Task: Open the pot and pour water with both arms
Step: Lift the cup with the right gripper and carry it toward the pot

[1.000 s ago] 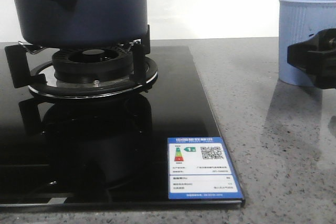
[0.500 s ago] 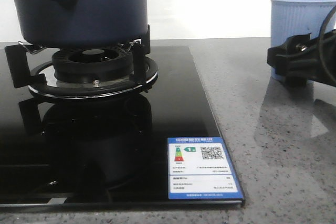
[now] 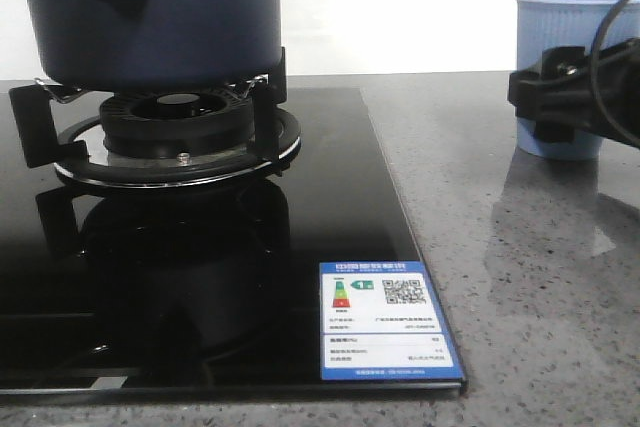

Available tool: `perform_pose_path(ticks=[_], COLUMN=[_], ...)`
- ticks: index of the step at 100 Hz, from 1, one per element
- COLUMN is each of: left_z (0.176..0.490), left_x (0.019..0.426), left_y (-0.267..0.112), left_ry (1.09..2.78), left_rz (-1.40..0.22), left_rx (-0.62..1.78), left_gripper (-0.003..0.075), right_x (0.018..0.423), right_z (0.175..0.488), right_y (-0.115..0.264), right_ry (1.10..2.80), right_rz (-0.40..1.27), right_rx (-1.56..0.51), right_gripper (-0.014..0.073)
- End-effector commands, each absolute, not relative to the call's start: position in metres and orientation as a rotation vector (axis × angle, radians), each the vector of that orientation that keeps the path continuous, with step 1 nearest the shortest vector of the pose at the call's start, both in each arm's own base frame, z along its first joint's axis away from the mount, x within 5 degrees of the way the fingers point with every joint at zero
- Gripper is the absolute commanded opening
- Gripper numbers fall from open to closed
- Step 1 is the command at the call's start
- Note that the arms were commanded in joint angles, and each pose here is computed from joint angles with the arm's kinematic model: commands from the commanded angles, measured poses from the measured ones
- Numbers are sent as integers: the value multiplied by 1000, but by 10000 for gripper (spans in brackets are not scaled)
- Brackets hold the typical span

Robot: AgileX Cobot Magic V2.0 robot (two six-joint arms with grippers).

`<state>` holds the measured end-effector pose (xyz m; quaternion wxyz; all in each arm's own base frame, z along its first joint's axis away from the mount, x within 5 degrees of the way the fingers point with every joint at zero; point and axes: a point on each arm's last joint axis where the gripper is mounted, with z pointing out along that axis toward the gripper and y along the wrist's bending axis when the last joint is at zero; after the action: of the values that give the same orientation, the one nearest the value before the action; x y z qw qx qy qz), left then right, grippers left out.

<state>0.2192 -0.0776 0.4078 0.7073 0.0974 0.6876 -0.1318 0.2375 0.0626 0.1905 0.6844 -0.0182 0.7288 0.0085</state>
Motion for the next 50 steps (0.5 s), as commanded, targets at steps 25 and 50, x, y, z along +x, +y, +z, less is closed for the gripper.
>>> perform_pose_path(ticks=[25,50], left_z=[434,434], left_x=[211,211], left_y=[-70,-70], left_ry=[1382,1382], left_rz=[-270,-270], left_rx=[160,160], left_gripper=[333,333], right_x=[248,248], right_z=[193,195], right_y=[64,64], right_ry=[1583,1560], right_rz=[0,-3], right_rx=[-16,-12], right_gripper=[568,528])
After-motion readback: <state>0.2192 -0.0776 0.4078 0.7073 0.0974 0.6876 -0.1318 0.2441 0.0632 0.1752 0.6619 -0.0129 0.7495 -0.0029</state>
